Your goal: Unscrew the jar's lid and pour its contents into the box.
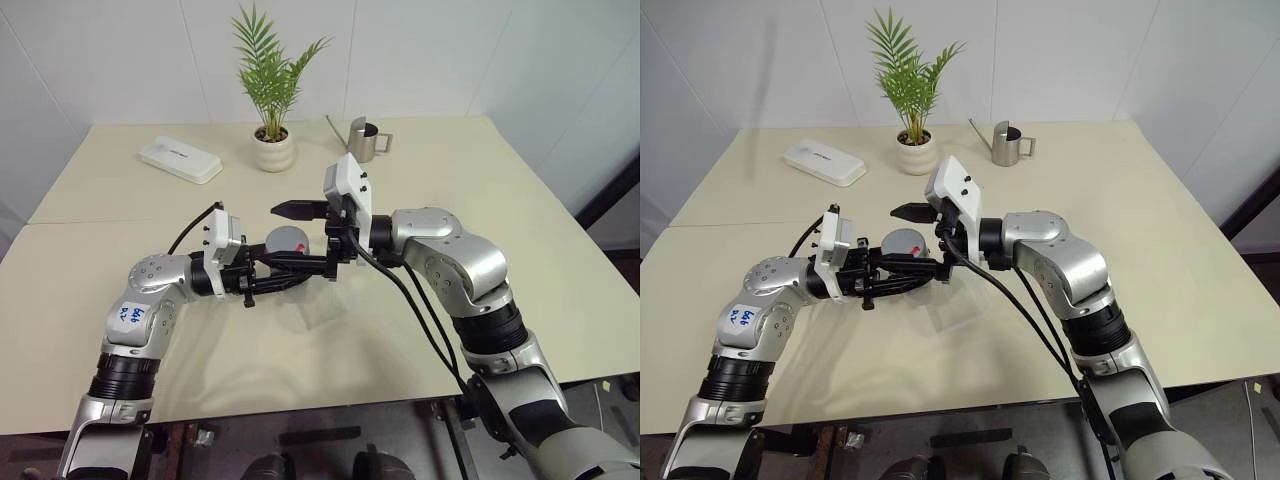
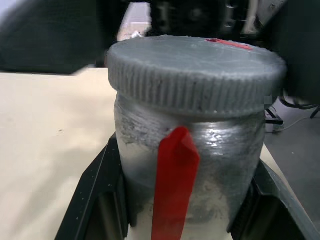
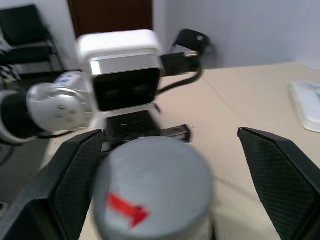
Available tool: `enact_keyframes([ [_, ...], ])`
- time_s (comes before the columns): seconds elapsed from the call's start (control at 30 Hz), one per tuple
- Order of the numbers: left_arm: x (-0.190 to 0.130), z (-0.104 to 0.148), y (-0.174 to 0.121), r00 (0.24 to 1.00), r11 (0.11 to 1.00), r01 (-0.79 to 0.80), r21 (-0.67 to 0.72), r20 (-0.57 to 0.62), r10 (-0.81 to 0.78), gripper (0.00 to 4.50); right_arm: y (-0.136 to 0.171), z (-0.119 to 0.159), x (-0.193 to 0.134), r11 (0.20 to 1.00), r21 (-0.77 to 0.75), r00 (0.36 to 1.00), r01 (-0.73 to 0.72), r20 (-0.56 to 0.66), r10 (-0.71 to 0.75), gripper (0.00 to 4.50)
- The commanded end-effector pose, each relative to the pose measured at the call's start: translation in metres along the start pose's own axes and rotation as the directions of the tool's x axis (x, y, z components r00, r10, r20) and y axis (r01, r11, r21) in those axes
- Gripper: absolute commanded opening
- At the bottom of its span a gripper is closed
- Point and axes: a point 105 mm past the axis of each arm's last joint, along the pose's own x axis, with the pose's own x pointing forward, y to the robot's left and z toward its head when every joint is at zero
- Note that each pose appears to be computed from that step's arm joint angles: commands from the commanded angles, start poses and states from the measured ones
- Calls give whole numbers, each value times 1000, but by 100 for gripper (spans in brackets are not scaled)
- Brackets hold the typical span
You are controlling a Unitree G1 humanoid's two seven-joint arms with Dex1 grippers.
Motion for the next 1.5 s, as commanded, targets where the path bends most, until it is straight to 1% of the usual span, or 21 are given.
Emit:
enact_keyframes([
  [0.03,2,12,-1,1000,999,18,41,20,-19,193,-9,13,0,998,-51,999,43,34,-42,448],
  [0.2,1,12,-1,1000,999,18,40,19,-19,193,-19,12,-13,995,-60,997,74,24,-72,448],
  [0.5,0,12,0,1000,999,16,41,20,-17,193,-31,11,-52,992,-75,995,104,10,-103,448],
  [0.77,-2,10,1,1000,999,13,38,16,-14,193,-46,8,-93,981,-66,982,183,-23,-185,448],
  [0.83,-3,10,1,1000,999,11,37,14,-12,193,-44,10,-97,982,-57,983,181,-17,-182,448],
  [0.97,-4,9,1,1000,999,10,36,11,-11,193,-33,16,-87,992,-37,993,117,22,-116,448],
  [1.13,-3,9,2,1000,999,11,36,11,-12,193,-12,26,-60,999,-24,997,22,72,-20,448],
  [1.3,-1,9,2,1000,999,16,38,12,-16,193,1,23,-29,999,-36,998,-20,54,22,448],
  [1.5,0,10,3,1000,999,21,42,12,-22,193,-6,14,-15,998,-70,1000,8,10,-8,448],
])
